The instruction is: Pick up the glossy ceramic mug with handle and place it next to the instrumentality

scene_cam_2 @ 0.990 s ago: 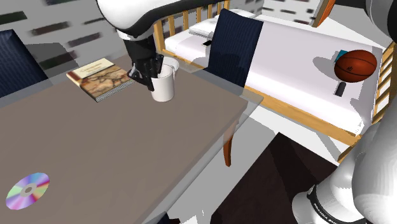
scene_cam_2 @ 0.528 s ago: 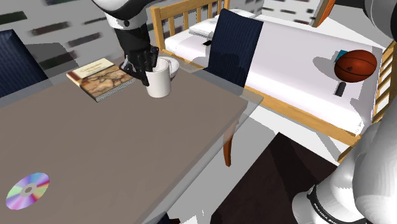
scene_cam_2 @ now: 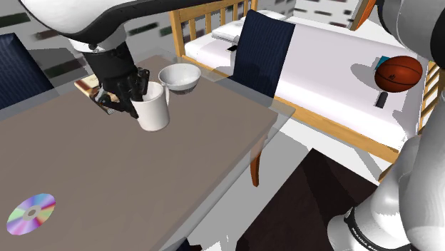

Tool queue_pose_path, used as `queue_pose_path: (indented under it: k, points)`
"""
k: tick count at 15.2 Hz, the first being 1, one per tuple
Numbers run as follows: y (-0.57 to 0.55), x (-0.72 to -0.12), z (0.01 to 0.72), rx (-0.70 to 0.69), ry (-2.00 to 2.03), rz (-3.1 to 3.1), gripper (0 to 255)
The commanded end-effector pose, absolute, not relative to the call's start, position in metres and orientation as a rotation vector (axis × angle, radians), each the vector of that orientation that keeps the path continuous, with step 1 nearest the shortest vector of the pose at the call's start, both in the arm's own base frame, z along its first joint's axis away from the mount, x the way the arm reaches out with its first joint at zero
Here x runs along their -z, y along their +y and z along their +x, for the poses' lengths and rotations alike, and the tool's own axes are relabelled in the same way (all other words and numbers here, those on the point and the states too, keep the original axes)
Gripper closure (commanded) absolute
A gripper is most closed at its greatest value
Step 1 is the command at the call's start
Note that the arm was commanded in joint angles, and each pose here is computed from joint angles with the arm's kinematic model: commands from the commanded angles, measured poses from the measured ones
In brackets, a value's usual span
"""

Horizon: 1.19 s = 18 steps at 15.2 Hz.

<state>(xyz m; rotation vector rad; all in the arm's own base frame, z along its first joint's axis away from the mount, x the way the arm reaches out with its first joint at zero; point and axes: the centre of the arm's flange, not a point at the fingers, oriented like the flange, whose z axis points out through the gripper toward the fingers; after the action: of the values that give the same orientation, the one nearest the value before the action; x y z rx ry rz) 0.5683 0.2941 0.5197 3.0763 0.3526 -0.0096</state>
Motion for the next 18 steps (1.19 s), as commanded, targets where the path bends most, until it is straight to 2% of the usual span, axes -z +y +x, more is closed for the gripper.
queue_pose_path:
  k: [1,14,18]
  points:
    - [0.322,-0.521,0.564,0.009,0.350,3.077,255]
    - [0.487,-0.522,0.526,0.009,0.350,3.077,255]
    - [0.487,-0.501,0.526,0.009,0.350,3.077,255]
